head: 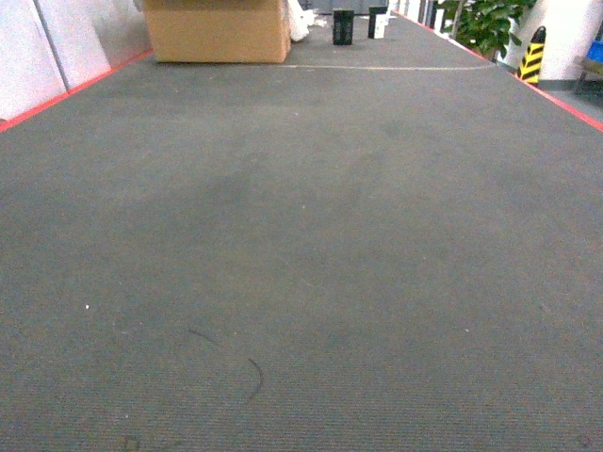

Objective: Sort blue parts and orange caps into right shelf containers

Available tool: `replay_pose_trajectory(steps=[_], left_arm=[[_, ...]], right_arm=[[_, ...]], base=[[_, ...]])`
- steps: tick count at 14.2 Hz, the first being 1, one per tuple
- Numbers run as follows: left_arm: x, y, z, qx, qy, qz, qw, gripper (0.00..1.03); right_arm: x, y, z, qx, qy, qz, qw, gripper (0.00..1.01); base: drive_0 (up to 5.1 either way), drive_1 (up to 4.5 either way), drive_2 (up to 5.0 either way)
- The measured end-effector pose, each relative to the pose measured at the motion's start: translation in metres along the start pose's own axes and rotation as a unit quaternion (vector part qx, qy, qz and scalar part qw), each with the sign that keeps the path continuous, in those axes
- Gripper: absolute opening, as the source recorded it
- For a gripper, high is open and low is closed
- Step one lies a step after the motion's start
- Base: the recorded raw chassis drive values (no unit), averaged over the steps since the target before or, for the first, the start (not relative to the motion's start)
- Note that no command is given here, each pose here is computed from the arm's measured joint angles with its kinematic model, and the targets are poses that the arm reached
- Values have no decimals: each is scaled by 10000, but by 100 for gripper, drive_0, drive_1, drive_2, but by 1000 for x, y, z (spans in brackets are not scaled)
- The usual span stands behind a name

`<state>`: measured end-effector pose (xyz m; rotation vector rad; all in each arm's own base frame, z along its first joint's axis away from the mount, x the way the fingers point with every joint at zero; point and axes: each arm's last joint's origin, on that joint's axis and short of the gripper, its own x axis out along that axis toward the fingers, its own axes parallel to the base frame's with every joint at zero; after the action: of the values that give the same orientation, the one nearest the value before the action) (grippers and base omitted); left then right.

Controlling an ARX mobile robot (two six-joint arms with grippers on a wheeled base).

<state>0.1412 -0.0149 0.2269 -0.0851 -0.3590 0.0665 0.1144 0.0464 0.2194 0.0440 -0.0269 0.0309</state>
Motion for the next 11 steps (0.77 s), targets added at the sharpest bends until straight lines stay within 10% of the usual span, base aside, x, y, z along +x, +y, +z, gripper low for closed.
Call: replay_pose_trajectory(steps=[11], left_arm=[[0,0,0,0,-2,0,10000,59]], right_arm=[[0,0,0,4,0,0,10000,40]], base=[[0,0,0]])
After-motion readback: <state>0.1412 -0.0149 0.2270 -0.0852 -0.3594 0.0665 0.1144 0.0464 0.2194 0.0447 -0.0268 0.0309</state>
